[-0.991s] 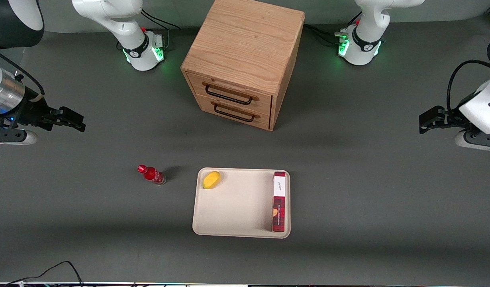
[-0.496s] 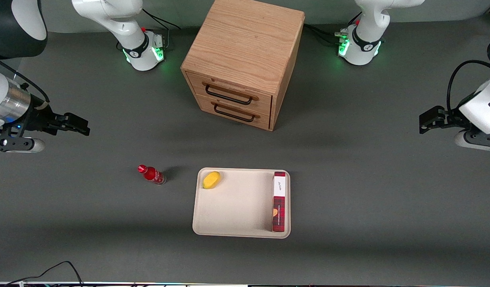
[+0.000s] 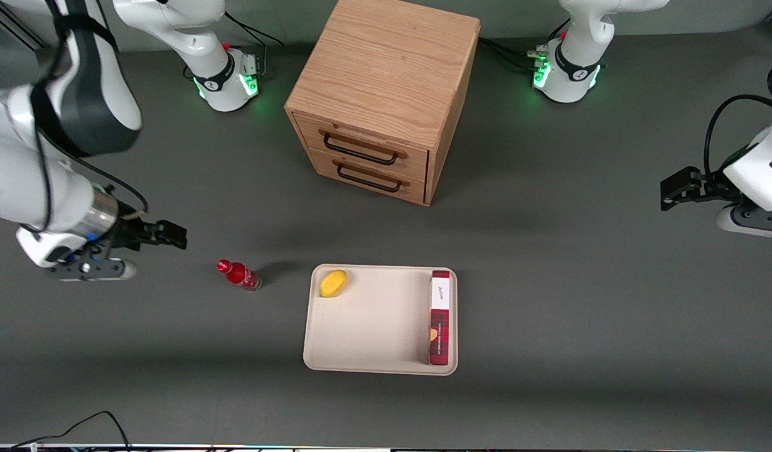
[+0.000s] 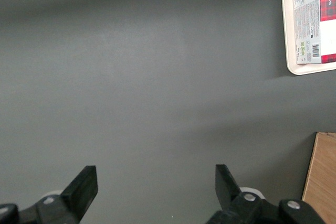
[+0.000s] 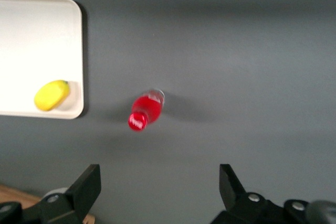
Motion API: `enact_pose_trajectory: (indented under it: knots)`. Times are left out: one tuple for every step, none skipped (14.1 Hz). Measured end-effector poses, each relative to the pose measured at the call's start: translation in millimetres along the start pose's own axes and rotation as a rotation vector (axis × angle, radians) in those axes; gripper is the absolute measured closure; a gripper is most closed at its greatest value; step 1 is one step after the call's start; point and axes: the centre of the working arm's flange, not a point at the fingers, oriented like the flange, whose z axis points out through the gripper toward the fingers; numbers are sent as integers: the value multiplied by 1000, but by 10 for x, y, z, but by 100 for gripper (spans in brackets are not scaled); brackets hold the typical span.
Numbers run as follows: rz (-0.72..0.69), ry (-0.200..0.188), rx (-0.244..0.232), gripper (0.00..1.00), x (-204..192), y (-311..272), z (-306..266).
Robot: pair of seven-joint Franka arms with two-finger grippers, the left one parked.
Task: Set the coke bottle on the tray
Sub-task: 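Move the right gripper down over the red Coca-Cola bottle, then close the right gripper around the bottle's body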
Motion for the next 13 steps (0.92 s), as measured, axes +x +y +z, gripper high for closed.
enact_pose_trajectory:
  knots:
    - [-8,3,5,0,25,-52,198]
    - [-16,1,9,0,51,-99,379]
    - [-20,0,13,0,82,-128,531]
    - [-22,2,17,0,114,-150,644]
    - [-25,1,20,1,141,-171,741]
    - [-26,-5,22,1,154,-183,817]
    - [-27,-7,23,1,161,-191,872]
    - [-29,-4,24,3,150,-201,928]
    - [-34,7,27,3,127,-226,1005]
    - [-46,19,27,4,84,-276,1108]
    - [-61,22,22,4,31,-326,1218]
    - [-72,18,17,4,-19,-356,1310]
    - [-79,14,14,5,-54,-372,1372]
